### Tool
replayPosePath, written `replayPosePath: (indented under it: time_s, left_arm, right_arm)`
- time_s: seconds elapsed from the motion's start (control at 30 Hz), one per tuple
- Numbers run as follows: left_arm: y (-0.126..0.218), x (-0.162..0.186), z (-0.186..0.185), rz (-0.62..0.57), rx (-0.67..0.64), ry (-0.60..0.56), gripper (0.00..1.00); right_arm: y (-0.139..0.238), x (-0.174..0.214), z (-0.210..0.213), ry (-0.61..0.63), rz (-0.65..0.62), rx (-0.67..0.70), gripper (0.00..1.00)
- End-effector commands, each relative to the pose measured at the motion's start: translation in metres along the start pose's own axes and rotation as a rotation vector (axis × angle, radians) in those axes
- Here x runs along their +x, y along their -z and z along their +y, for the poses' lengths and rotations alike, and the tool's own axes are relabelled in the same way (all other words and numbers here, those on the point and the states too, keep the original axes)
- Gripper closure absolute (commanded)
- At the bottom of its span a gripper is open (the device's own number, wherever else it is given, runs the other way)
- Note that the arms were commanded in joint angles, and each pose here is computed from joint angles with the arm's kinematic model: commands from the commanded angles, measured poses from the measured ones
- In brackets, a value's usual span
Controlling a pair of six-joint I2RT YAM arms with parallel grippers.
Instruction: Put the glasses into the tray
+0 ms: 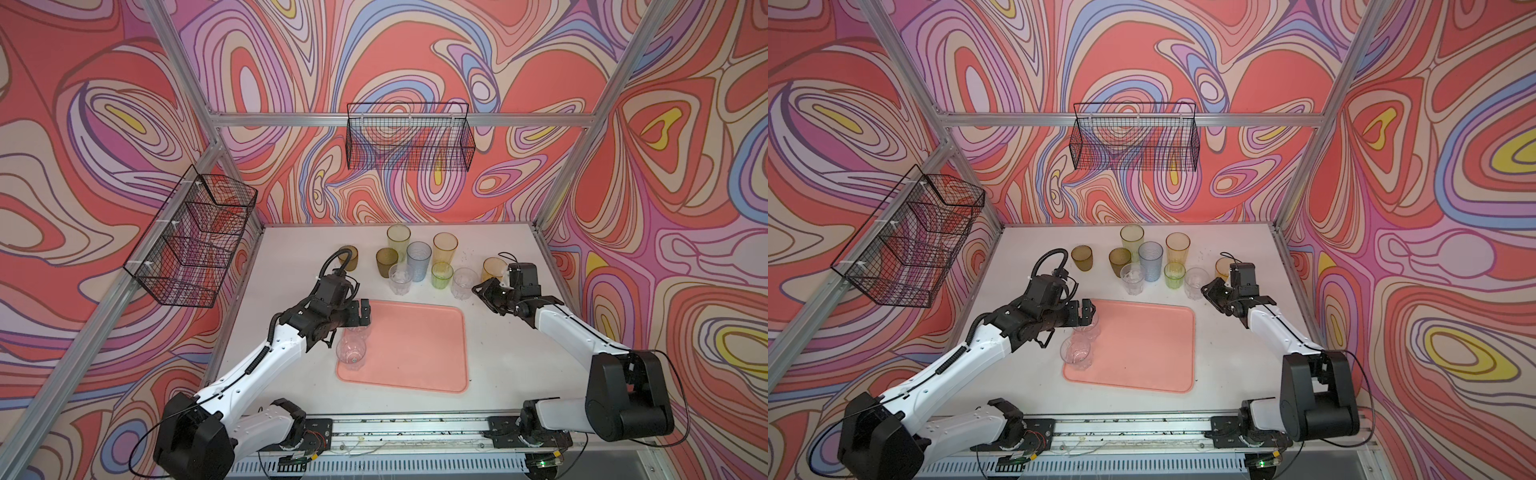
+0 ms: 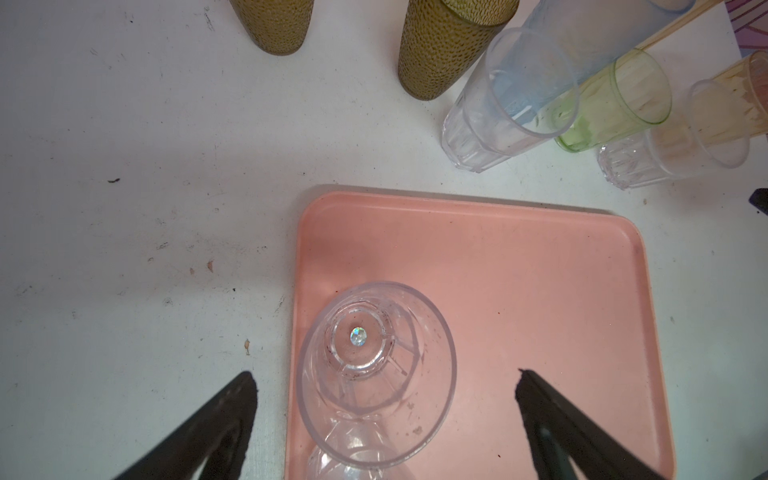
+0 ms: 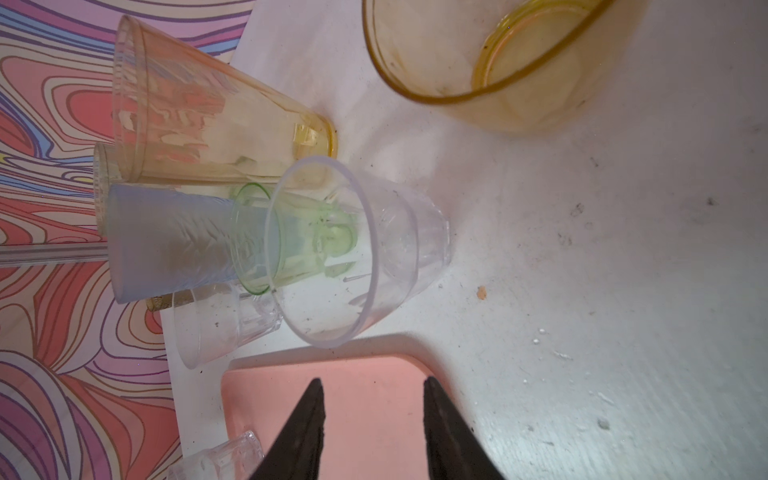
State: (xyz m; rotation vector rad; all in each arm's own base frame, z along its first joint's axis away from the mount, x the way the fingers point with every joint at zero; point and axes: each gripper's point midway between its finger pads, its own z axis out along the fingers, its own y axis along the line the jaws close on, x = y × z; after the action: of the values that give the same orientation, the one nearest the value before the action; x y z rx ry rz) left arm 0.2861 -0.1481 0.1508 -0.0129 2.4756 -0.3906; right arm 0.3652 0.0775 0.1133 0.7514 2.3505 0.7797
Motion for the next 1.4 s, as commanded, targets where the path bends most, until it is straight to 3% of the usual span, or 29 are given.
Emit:
replayPosePath:
  time_s: [0.0, 0.8, 1.37]
  left_arm:
    - [-0.005, 0.005, -0.001, 0.013, 0.001, 0.000, 0.00]
    - [-0.010, 0.009, 0.002, 0.034, -0.017, -0.005, 0.00]
    - [-0.012, 0.008, 0.001, 0.036, -0.013, -0.006, 0.00]
  right_arm:
    - [-0.003, -0.007, 0.004, 0.017, -0.024, -0.004, 0.60]
    - [-0.011, -0.006, -0.014, 0.038, -0.018, 0.076, 0.62]
    - [-0.005, -0.020, 0.009, 0.042, -0.050, 0.014, 0.63]
